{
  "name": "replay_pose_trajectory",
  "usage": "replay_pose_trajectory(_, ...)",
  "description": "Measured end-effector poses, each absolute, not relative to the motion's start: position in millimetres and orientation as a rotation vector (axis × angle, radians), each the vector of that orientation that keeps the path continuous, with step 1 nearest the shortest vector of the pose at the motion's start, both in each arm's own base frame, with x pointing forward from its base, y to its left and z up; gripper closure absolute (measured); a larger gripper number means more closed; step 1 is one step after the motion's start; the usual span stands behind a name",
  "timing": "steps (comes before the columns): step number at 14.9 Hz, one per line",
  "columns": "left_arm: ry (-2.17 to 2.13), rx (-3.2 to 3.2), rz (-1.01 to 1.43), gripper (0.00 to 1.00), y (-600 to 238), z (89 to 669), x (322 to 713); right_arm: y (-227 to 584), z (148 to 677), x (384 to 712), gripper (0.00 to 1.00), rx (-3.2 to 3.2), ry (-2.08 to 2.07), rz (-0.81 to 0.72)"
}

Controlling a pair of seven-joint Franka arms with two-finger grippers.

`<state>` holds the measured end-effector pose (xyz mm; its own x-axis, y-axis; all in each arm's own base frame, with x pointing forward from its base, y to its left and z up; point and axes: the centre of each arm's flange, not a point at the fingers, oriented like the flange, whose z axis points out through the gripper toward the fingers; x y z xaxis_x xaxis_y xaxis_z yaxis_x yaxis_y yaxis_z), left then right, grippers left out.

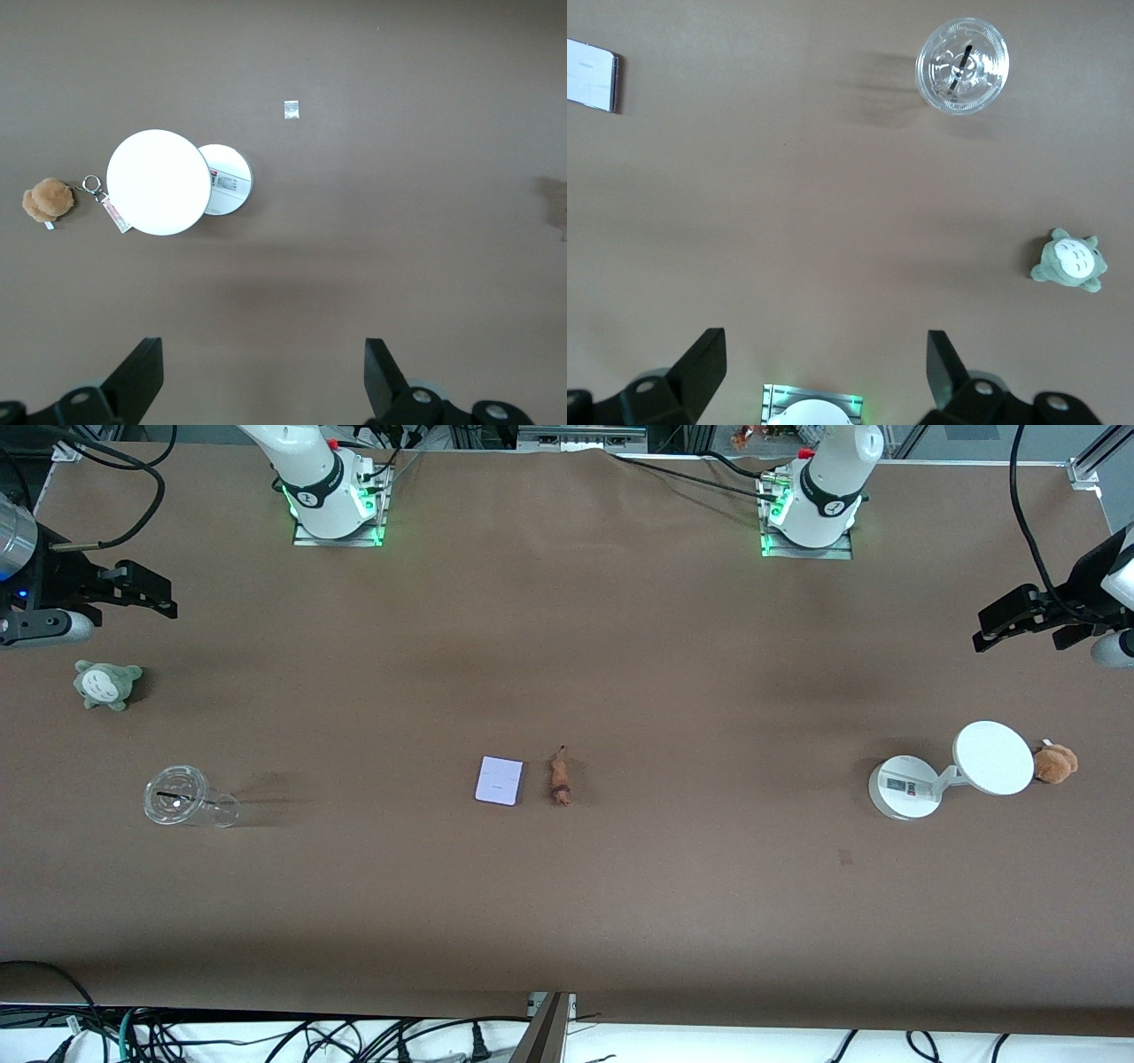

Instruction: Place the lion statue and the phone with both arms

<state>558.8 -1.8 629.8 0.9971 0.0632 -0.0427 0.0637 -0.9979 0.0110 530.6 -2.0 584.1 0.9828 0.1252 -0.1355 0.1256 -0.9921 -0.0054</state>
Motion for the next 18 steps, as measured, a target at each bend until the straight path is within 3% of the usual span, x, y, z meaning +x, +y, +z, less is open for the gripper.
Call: replay_pose_trajectory(18,0.161,3.128,-0.048,0.0,22,631,560,-3,580,533,0.0,3.125,0.196,-0.226)
